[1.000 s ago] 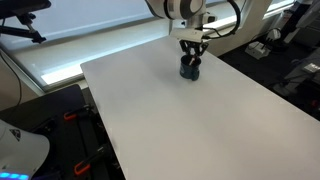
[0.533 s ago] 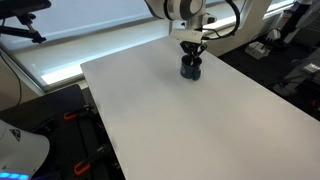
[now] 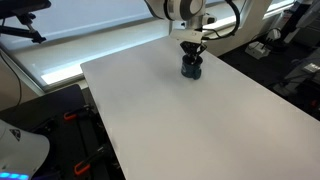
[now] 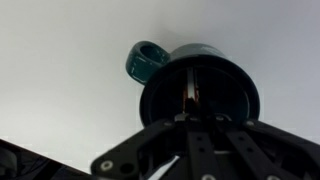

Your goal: Remove the marker from the cup

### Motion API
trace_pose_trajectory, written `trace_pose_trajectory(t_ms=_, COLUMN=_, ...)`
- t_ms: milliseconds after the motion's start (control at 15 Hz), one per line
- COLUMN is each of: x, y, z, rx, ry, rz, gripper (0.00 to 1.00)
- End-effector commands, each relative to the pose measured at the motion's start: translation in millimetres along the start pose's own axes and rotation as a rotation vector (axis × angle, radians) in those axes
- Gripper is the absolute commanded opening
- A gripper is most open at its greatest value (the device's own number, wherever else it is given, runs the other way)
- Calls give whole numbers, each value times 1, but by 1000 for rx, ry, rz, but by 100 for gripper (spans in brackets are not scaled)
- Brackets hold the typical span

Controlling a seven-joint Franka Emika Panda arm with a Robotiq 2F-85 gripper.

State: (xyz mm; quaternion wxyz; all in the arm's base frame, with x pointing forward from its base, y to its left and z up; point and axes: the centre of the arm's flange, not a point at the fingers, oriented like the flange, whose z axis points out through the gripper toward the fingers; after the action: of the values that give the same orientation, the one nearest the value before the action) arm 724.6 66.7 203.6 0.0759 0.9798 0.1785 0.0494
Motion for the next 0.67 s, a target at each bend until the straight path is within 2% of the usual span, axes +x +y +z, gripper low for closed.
trace_pose_trajectory(t_ms=0, x=-2, y=-1, z=-2, rx=7, ry=11, rz=-11, gripper=40)
trace_pose_trajectory(t_ms=200, x=-2, y=-1, z=0, rx=6, ry=13, rz=-16, gripper=63)
trace_pose_trajectory(t_ms=267, x=-2, y=-1, z=0, rx=5, ry=12, rz=-17, gripper=66)
trace_pose_trajectory(t_ms=333, x=-2, y=-1, z=0, rx=5, ry=12, rz=-17, gripper=63)
trace_pose_trajectory(t_ms=400, x=-2, y=-1, z=1, rx=5, ry=12, rz=-19, gripper=69)
trace_pose_trajectory(t_ms=533, x=-3, y=-1, z=1, rx=6, ry=13, rz=-22, gripper=63)
trace_pose_trajectory(t_ms=600, x=-3, y=-1, z=2, rx=9, ry=24, rz=-23, gripper=65)
